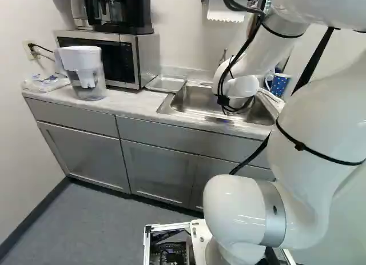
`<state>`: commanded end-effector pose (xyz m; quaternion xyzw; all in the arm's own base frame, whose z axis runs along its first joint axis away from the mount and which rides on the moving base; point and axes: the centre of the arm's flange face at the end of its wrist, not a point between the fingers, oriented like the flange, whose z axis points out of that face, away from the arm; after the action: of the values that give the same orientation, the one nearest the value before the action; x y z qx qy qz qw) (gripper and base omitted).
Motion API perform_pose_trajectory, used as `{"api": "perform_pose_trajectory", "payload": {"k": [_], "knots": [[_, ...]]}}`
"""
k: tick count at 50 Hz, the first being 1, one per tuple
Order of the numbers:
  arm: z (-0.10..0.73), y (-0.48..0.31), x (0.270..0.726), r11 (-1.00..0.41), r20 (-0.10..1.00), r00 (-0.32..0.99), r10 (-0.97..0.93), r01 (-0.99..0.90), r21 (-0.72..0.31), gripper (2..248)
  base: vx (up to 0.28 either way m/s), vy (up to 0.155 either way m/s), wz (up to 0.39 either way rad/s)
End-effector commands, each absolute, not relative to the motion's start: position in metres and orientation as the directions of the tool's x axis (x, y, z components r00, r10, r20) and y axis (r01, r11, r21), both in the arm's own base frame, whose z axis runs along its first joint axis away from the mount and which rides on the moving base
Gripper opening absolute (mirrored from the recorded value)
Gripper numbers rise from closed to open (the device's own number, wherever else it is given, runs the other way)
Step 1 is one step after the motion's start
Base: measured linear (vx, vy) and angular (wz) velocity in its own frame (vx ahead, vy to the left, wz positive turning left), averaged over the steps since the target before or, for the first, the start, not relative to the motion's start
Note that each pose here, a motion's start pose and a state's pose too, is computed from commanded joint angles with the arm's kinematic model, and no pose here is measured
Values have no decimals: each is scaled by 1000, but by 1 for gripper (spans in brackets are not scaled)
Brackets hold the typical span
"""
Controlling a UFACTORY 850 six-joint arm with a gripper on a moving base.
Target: Rinse the cup and place it in the tray
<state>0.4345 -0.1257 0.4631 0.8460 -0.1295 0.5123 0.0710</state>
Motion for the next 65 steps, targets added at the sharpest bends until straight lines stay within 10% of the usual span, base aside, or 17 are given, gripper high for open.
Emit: {"api": "perform_pose_trajectory", "payload": {"k": [65], "knots": [[463, -126, 435, -956, 885, 442, -146, -292, -13, 124, 0, 0, 0]]}}
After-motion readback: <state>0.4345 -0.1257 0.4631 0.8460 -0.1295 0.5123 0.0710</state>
